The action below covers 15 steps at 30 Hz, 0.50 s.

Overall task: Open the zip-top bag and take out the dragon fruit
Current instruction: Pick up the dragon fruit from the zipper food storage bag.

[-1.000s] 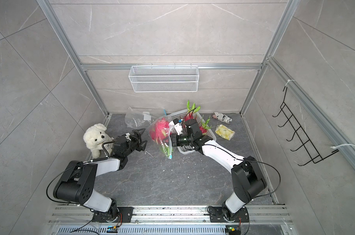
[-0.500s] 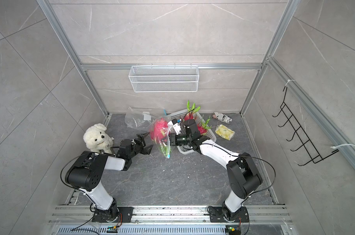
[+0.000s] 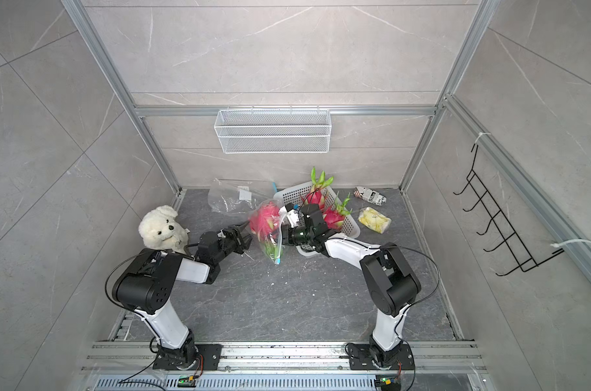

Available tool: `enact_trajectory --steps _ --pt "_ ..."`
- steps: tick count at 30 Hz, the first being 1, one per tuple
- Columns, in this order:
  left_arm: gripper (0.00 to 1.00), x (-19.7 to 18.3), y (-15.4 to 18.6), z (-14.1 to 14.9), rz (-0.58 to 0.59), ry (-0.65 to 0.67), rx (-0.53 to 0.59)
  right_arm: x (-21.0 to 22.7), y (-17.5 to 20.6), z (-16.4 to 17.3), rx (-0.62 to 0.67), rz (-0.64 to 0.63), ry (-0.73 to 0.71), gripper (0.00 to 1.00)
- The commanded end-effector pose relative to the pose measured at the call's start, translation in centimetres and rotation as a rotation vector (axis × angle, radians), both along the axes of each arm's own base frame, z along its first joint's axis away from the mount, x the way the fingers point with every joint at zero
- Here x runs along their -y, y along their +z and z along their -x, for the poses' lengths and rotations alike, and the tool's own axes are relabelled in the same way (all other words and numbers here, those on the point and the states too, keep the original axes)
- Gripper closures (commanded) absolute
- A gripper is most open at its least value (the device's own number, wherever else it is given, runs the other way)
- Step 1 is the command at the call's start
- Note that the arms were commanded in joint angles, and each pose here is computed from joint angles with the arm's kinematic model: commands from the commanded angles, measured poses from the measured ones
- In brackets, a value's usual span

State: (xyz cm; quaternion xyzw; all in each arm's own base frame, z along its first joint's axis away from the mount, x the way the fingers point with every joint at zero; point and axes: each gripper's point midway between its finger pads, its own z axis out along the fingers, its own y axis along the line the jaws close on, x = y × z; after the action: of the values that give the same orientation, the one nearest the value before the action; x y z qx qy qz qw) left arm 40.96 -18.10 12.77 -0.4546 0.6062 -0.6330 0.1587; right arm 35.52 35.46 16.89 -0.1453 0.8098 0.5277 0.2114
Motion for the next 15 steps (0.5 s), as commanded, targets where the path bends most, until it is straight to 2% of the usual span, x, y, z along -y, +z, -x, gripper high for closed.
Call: enact_trajectory --steps 1,3,5,15 --pt "0.61 1.3 1.9 1.1 0.032 -0.058 0.062 -0.1 0.8 -1.0 0.078 0.017 -0.02 0.9" --pt "0.87 1.1 1.5 1.4 0.021 -0.049 0.052 -0.1 0.8 -1.1 0.077 0.021 -0.024 0.9" --pt "1.0 1.0 1.4 1.5 0.019 -0.05 0.052 0.0 0.6 -1.2 0.074 0.032 -0.031 0.9" --pt "1.0 -0.2 -0.4 0.5 -0.007 -0.007 0.023 0.7 1.0 -0.3 0.029 0.07 -0.031 0.9"
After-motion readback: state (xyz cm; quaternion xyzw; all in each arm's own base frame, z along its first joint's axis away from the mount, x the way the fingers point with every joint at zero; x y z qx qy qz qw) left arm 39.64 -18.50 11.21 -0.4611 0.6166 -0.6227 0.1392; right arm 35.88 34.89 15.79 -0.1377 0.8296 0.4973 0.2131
